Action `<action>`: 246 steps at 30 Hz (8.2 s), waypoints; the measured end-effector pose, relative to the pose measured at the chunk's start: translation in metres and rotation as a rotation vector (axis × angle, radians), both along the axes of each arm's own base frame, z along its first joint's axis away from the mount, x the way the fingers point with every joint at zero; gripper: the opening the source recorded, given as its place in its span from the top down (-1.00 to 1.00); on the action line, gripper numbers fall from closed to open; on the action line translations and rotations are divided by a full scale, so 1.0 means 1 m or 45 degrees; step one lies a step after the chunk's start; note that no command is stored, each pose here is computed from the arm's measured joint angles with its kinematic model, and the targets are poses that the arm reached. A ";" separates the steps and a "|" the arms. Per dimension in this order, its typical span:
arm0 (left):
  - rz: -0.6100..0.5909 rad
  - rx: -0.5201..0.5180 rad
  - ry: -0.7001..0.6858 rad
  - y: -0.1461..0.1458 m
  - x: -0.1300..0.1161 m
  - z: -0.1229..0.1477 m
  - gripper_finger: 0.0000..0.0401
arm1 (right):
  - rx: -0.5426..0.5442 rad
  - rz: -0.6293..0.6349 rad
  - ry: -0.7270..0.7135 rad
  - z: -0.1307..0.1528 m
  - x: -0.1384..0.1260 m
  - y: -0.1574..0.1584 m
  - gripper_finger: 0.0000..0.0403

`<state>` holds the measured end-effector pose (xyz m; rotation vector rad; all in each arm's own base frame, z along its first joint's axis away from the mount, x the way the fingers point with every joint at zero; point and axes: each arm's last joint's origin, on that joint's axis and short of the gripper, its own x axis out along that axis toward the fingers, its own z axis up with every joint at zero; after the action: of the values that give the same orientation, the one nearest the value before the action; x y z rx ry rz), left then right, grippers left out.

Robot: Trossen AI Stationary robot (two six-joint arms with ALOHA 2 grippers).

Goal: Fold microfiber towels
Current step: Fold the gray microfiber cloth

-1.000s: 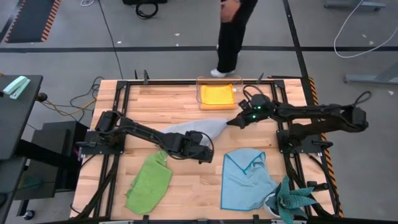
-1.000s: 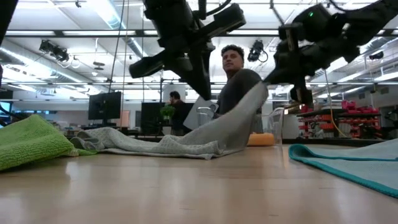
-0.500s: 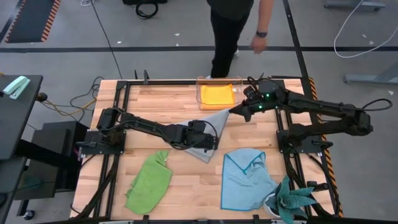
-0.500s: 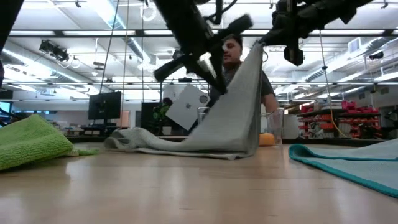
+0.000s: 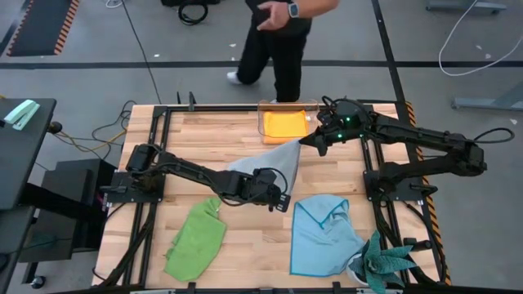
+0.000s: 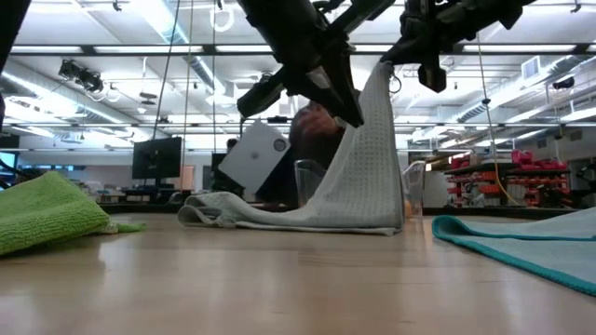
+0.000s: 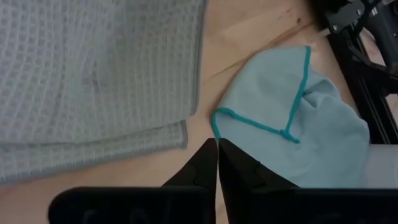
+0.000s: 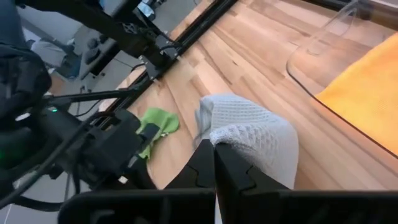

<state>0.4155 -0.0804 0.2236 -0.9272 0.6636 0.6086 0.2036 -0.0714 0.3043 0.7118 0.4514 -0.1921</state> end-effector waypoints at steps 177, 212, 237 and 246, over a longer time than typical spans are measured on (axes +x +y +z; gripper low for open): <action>0.334 0.355 -0.307 0.070 0.021 0.025 0.97 | -0.223 0.483 -0.068 0.174 0.003 -0.004 1.00; 0.207 0.567 -0.462 0.016 -0.021 0.100 0.88 | -0.317 0.638 0.243 0.142 0.030 0.008 1.00; 0.231 0.424 -0.509 0.003 0.017 0.045 0.89 | -0.181 0.633 0.058 0.139 0.063 -0.009 1.00; 0.186 0.378 -0.453 -0.006 0.013 0.039 0.76 | -0.202 0.615 0.008 0.148 0.060 -0.013 1.00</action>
<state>0.4281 -0.0866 0.2627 -0.7819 0.1804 0.6320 0.2634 -0.0847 0.4526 0.4304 0.5940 0.2227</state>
